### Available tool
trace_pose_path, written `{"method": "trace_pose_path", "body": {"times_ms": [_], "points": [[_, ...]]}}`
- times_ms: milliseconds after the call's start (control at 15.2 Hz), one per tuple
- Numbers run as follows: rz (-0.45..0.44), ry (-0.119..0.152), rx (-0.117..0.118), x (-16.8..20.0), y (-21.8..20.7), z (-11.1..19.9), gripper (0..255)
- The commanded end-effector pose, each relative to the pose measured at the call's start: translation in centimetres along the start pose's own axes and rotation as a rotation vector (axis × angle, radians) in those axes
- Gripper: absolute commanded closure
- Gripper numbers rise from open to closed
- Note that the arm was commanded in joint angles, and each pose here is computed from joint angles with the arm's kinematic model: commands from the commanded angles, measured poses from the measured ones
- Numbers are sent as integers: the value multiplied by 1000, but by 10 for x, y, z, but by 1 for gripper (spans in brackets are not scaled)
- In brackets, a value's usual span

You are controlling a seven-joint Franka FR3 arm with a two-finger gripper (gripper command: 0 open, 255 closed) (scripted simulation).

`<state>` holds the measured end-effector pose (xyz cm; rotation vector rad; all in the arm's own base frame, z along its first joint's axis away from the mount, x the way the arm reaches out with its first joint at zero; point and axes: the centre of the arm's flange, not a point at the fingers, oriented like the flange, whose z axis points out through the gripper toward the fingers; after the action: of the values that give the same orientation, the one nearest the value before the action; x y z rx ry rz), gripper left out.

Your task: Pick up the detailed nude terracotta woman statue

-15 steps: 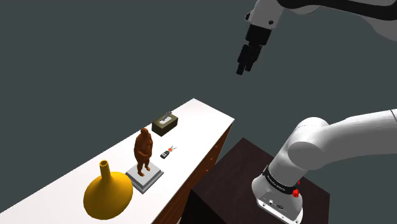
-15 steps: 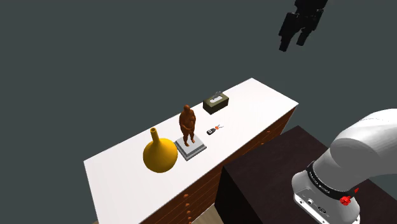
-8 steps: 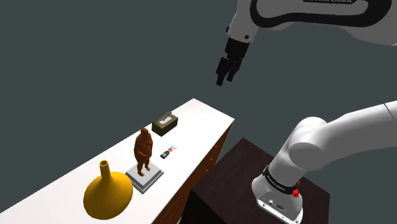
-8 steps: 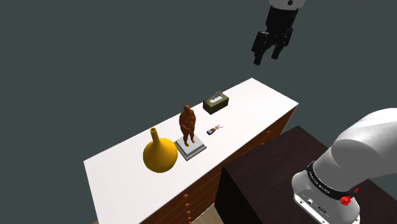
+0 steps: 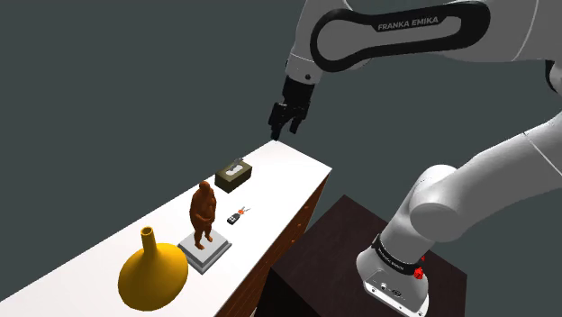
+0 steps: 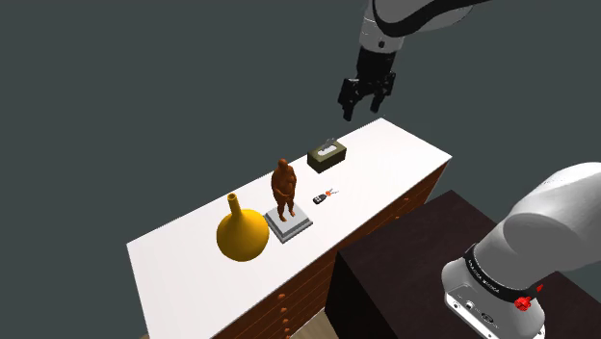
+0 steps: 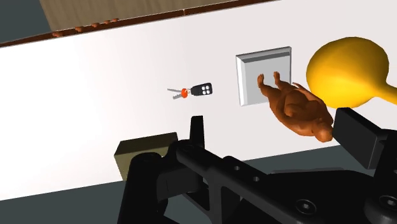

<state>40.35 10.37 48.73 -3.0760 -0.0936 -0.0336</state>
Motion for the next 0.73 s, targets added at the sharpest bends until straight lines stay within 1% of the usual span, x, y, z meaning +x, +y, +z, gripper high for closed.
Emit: {"method": "trace_pose_path", "body": {"times_ms": [0, 660], "points": [[4, 5, 7, 9, -15, 16, 0], [19, 21, 36, 74, -86, 101, 0]]}}
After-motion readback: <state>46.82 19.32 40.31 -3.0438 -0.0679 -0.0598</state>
